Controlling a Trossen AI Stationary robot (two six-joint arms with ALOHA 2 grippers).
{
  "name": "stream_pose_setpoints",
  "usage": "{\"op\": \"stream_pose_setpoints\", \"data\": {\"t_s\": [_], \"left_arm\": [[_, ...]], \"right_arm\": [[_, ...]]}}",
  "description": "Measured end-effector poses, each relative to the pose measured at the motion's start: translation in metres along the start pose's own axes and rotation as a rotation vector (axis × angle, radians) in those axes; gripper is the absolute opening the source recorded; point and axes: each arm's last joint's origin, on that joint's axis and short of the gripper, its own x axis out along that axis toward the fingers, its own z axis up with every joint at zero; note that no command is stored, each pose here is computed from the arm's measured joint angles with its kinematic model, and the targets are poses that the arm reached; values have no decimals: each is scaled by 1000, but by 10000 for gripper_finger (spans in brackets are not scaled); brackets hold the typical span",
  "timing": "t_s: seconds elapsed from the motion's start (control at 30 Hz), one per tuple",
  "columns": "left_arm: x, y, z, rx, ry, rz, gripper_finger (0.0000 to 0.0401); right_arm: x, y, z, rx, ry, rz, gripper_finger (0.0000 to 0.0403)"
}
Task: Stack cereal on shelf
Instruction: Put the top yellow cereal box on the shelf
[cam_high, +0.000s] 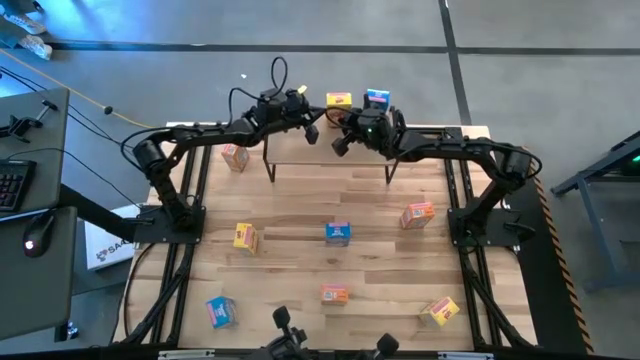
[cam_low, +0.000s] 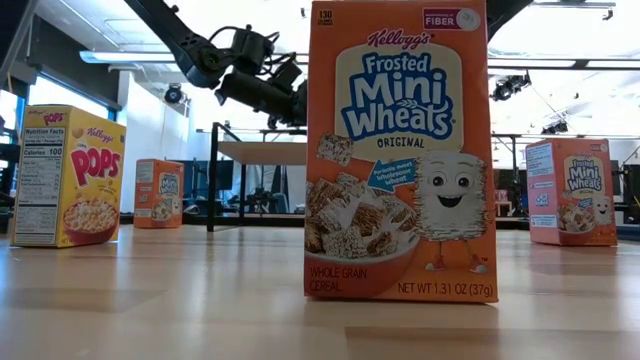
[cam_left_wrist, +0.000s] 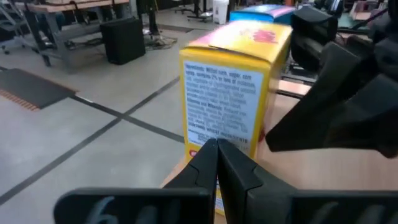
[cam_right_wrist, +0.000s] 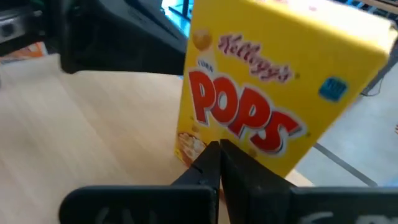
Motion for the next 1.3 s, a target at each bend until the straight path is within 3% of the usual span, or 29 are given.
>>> {"op": "stream_pose_setpoints", "data": {"t_s": [0.47, 0.6, 1.1, 1.3], "left_arm": [[0, 4, 2, -17, -26, 14, 0], [-1, 7, 4, -21, -46, 22, 0], [-2, 11, 10, -6, -107, 30, 0], [-2, 8, 8, -40, -85, -83, 0]], "right_arm": [[3, -11, -1, 19, 9, -16, 0], [-3, -4, 2, 13, -1, 26, 0], [-92, 13, 40, -48, -53, 160, 0], [-115, 13, 44, -52, -52, 188, 0]]}}
